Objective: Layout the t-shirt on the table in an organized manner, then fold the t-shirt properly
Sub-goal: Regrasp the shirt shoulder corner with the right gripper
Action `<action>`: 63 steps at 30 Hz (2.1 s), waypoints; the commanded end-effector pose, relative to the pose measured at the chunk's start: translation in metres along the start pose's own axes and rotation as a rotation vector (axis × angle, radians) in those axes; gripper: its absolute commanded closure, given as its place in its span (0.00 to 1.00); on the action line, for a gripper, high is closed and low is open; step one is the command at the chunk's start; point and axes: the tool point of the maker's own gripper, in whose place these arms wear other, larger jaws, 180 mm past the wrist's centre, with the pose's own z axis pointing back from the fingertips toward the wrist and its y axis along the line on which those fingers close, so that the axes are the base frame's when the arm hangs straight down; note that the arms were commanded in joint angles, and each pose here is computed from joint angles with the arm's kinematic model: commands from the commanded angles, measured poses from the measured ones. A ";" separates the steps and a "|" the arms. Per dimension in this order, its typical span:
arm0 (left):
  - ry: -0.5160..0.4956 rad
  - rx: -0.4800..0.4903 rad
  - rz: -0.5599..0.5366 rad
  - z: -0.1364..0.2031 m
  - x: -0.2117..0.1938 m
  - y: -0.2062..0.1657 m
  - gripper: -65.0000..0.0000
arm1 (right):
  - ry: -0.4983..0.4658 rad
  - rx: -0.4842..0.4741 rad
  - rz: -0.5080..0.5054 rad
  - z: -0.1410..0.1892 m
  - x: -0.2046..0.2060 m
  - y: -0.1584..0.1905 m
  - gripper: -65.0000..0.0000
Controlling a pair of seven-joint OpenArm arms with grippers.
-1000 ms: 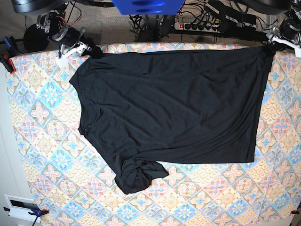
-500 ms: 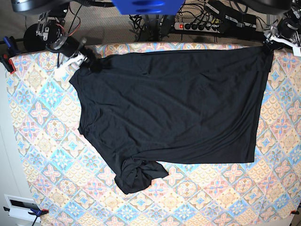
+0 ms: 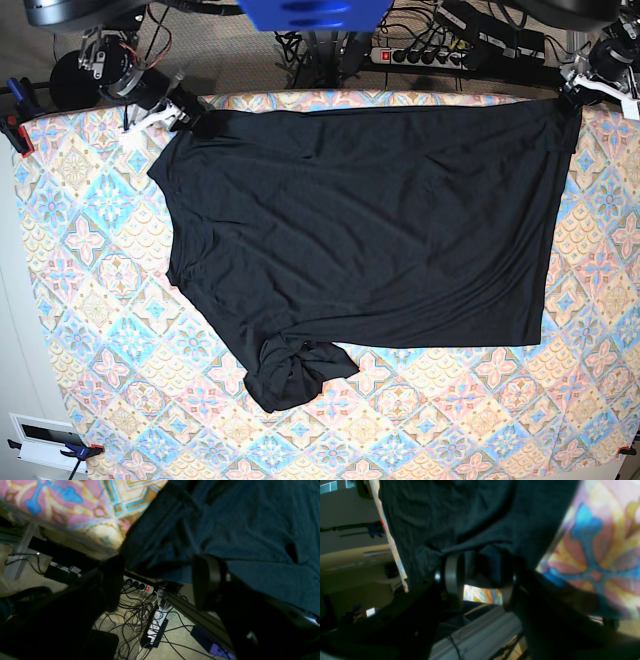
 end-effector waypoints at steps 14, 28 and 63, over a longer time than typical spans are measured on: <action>-0.038 0.001 -0.023 0.006 0.014 0.001 0.37 | -0.169 0.035 -0.037 0.033 0.044 -0.001 0.64; -0.040 0.000 -0.023 0.005 0.015 0.001 0.37 | -0.175 -0.038 -0.050 0.045 0.039 -0.022 0.64; -0.041 -0.001 -0.023 0.005 0.015 0.001 0.37 | -0.023 -0.051 -0.011 0.017 -0.002 -0.016 0.65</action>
